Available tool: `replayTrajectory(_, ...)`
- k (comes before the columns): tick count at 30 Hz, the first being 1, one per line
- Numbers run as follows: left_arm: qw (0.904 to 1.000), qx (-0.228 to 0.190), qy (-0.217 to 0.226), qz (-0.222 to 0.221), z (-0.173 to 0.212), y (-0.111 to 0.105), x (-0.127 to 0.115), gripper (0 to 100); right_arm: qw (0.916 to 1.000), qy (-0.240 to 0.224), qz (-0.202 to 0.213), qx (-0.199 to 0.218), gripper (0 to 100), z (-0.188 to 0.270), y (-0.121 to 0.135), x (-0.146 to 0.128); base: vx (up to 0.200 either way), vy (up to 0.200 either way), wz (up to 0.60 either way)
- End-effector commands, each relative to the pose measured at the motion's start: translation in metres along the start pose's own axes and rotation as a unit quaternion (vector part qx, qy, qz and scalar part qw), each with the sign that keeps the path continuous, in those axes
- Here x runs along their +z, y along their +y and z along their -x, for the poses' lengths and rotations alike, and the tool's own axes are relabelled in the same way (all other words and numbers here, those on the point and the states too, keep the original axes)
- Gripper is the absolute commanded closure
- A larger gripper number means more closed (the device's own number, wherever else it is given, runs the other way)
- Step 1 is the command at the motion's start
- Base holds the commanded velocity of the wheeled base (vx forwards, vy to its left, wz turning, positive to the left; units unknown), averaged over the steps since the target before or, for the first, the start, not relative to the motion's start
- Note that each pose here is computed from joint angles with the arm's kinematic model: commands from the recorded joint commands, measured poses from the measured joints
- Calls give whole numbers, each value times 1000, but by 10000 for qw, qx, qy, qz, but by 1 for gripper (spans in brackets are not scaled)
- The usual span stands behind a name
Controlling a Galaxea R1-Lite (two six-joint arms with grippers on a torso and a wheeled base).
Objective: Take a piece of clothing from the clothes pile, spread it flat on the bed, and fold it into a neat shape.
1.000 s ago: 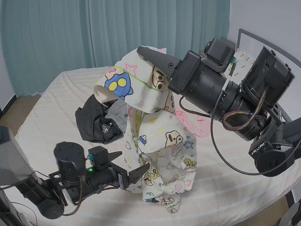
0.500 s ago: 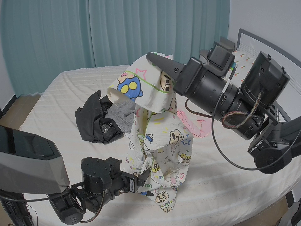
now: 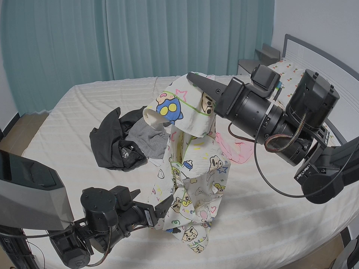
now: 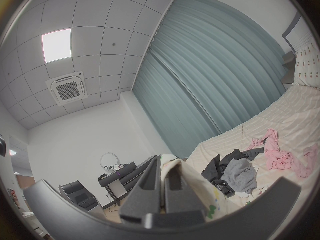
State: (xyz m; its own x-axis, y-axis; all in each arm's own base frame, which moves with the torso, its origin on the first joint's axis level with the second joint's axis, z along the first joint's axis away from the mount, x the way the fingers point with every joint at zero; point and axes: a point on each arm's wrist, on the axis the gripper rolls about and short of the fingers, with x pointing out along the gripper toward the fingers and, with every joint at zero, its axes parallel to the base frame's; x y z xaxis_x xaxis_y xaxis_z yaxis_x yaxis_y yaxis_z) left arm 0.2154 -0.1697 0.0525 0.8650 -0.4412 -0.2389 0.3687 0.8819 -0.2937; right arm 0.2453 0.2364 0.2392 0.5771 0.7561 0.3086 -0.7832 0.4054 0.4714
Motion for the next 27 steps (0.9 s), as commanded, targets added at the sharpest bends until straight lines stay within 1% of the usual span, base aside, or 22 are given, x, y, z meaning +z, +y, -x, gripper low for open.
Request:
replayTrajectory(1, 9995, -75, -297, 79, -13, -4, 8, 0, 10000, 59, -29, 58, 100, -1, 5, -6, 0, 0, 0)
replayTrajectory(3, 9995, -75, -297, 79, -13, -4, 8, 0, 10000, 59, -29, 58, 100, -1, 5, -6, 0, 0, 0)
replayTrajectory(4, 9993, -55, -352, 82, -24, -5, 6, 0, 10000, 71, -34, 50, 100, 0, 4, -7, 0, 0, 0)
replayTrajectory(5, 9993, -19, -365, 85, -25, -5, 6, 0, 10000, 78, -35, 46, 100, 0, 4, -8, 0, 0, 0)
replayTrajectory(10, 9983, 343, -480, -34, -41, -2, 1, 0, 9999, 29, -30, 129, 100, 2, 8, -8, 0, 0, 0)
replayTrajectory(12, 9968, 573, -550, -134, -48, 1, -1, 0, 9999, 20, -34, 160, 100, 2, 10, -8, 0, 0, 0)
replayTrajectory(13, 9968, 573, -550, -134, -48, 1, -1, 0, 9999, 20, -34, 160, 100, 2, 10, -8, 0, 0, 0)
replayTrajectory(14, 9957, 699, -568, -216, -53, 2, -4, 0, 9998, 8, -35, 185, 100, 2, 11, -8, 0, 0, 0)
replayTrajectory(16, 9951, 769, -535, -319, -58, 3, -8, 0, 9997, 3, -49, 238, 100, 2, 16, -7, 0, 0, 0)
replayTrajectory(20, 9931, 939, -203, -667, -61, 8, -28, 0, 9997, -95, -16, 215, 100, 3, 20, -4, 0, 0, 0)
replayTrajectory(26, 9890, 1138, 346, -880, -51, 18, -53, 0, 9997, -154, 2, 174, 100, 2, 18, -2, 0, 0, 0)
replayTrajectory(27, 9889, 1140, 353, -882, -51, 19, -54, 0, 9997, -151, -1, 180, 100, 2, 19, -2, 0, 0, 0)
